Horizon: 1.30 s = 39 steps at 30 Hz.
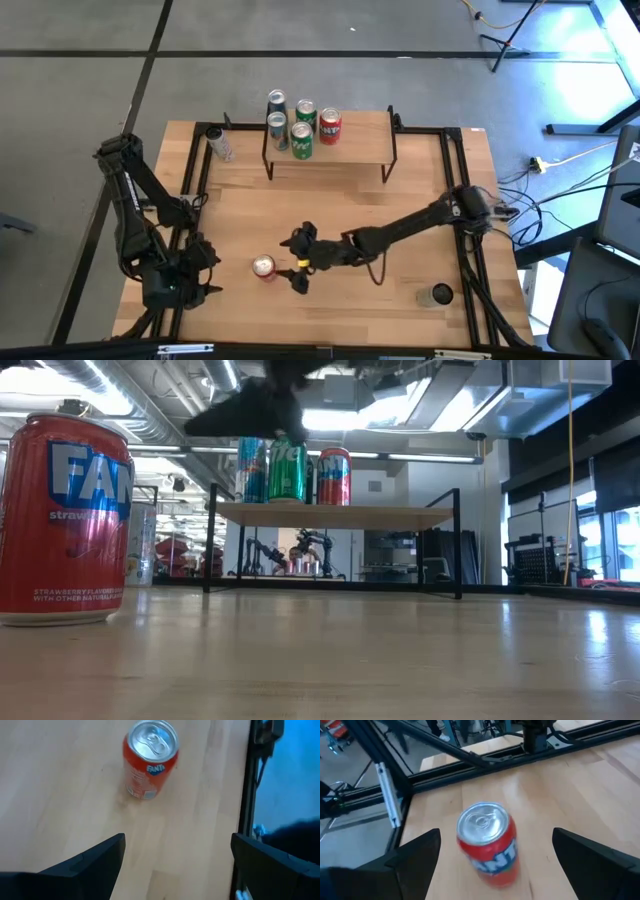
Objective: Place canned beverage on shelf
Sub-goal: Put the orange soda can on the shelf aligned with the other orange soda can
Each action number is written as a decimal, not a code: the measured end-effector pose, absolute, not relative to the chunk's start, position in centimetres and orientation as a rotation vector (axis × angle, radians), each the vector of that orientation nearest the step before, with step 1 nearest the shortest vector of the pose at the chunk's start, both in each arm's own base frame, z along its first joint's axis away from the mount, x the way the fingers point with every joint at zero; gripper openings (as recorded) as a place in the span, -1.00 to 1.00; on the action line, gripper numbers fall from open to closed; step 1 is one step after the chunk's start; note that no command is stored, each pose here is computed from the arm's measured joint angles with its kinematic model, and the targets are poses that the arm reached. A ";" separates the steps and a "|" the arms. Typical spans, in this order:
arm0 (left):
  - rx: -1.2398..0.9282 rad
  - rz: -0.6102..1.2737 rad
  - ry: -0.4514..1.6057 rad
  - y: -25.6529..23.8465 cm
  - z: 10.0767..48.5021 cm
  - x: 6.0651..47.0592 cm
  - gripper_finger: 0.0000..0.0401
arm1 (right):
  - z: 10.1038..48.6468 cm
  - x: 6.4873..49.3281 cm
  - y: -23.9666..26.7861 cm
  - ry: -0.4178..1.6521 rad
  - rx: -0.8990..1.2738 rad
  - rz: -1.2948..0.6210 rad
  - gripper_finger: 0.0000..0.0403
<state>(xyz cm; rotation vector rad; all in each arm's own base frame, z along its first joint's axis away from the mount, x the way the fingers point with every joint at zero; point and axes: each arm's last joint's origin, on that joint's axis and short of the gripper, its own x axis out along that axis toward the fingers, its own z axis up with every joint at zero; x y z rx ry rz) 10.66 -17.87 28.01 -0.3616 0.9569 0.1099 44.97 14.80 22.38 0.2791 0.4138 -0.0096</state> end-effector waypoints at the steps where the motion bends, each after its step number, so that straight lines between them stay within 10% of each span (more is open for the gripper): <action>1: -0.344 0.098 0.962 -17.9 28.0 10.6 0.74 | 22.3 45.5 14.8 0.395 0.286 0.001 0.83; 29: -0.320 0.077 0.976 -18.0 28.0 10.5 0.74 | 15.1 50.3 15.7 0.393 0.200 -0.060 0.83; 39: -0.307 0.055 1.006 -18.0 27.9 10.5 0.74 | 15.2 50.7 14.6 0.372 0.265 -0.098 0.34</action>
